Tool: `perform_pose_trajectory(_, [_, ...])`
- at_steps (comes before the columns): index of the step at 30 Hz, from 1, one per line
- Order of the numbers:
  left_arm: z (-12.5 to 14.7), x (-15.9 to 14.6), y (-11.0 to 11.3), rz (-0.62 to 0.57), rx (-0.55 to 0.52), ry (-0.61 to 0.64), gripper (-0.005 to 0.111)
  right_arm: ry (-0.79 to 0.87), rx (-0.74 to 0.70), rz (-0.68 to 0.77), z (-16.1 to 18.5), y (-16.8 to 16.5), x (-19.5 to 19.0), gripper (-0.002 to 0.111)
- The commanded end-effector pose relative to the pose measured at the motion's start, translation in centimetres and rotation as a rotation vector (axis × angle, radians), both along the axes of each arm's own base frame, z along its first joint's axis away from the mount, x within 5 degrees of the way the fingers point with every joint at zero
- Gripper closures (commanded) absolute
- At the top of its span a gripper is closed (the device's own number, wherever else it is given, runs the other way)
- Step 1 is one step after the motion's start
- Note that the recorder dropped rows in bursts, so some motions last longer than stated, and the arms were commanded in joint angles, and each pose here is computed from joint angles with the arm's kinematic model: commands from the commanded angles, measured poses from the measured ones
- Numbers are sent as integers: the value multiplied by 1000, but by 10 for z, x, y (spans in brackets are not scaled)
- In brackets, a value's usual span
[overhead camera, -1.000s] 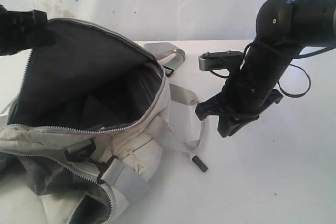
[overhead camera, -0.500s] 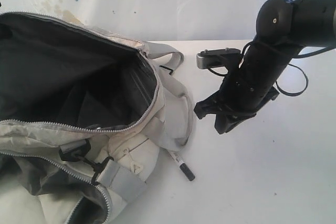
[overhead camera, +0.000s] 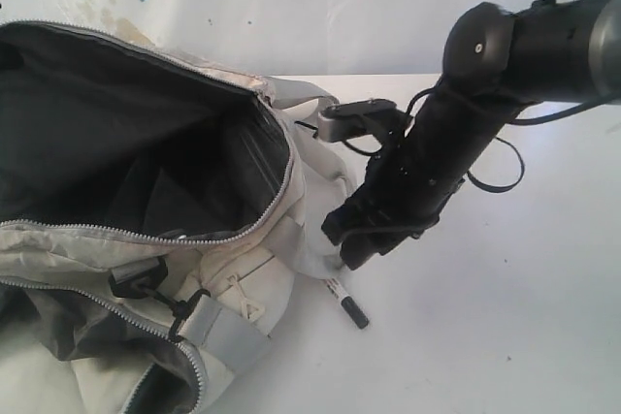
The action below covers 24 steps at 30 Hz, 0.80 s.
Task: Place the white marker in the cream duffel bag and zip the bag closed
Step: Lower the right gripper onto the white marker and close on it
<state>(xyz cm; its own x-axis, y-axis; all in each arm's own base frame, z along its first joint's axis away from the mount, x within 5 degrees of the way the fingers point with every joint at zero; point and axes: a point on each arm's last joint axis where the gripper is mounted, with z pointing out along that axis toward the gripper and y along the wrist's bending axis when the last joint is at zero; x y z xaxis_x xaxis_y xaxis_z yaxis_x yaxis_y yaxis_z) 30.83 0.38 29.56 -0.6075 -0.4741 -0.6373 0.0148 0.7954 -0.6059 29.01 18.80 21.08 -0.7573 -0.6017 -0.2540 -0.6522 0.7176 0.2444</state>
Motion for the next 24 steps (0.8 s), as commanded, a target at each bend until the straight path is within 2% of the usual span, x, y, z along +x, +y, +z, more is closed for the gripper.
perform_pose_trajectory(1, [3, 1, 3, 24, -14, -12, 107, -46, -93, 53, -8, 11, -8, 66])
perform_pose_trajectory(11, [3, 1, 3, 26, -13, -12, 107, -36, -223, 74, -47, 29, -9, 66])
perform_pose_trajectory(24, [3, 1, 3, 25, -11, -12, 107, -117, -197, 108, -66, 48, -7, 66])
